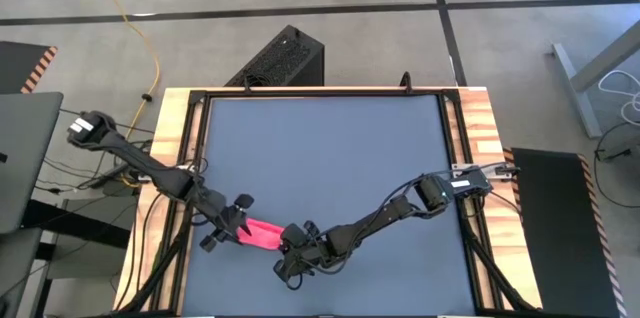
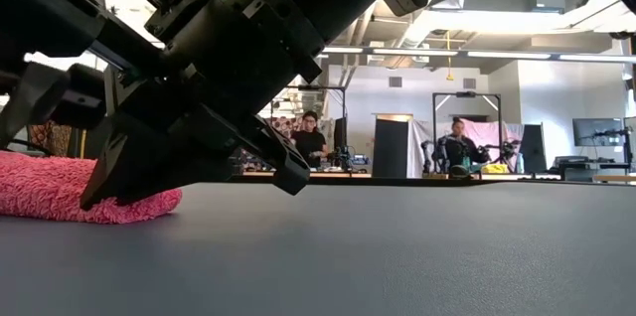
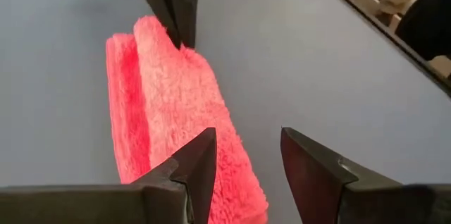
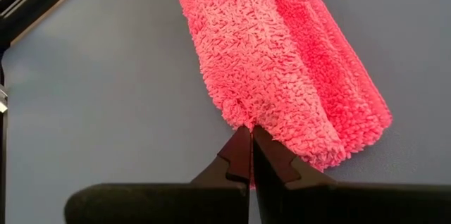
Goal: Roll towel
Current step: Roll the red microfiber cloth
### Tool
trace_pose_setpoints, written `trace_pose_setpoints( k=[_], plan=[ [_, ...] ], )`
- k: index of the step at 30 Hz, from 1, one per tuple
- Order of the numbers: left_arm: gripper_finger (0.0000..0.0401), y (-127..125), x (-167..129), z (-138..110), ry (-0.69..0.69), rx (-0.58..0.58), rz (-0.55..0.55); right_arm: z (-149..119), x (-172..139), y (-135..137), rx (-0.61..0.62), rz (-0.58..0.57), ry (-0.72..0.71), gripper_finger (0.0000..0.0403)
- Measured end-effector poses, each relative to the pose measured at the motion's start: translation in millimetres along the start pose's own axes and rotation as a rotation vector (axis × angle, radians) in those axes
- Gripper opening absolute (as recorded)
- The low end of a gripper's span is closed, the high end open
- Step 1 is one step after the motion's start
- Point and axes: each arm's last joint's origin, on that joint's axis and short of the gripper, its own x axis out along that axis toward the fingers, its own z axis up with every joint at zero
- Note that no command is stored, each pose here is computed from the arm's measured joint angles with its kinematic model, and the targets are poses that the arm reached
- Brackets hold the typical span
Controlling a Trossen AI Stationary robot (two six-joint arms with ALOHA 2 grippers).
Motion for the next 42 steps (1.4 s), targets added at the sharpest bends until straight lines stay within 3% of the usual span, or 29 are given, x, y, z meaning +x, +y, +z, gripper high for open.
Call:
trace_pose_setpoints(
  k=[7,12,19,27,31,38,42],
  plan=[
    [0.0146,-7,3,-18,0.049,-0.010,0.058,0,0,0,0.000,-0.001,0.001,0.0028],
    [0.0146,-6,3,-24,0.057,0.002,0.163,1,1,0,0.004,0.014,0.012,0.0028],
    [0.0146,-5,5,-28,0.099,-0.004,0.167,4,2,0,0.028,0.058,0.040,0.0031],
    [0.0144,-4,15,-39,0.172,-0.080,0.173,6,3,-1,0.060,0.061,0.043,0.0063],
    [0.0118,-3,17,-39,0.168,-0.118,0.174,5,1,2,0.056,0.066,0.045,0.0082],
    [0.0017,-3,17,-40,0.169,-0.209,0.157,-1,-3,7,0.046,0.080,0.046,0.0132],
    [0.0010,0,16,-39,0.183,-0.325,0.068,-7,-7,11,0.023,0.092,0.054,0.0166]
  ],
)
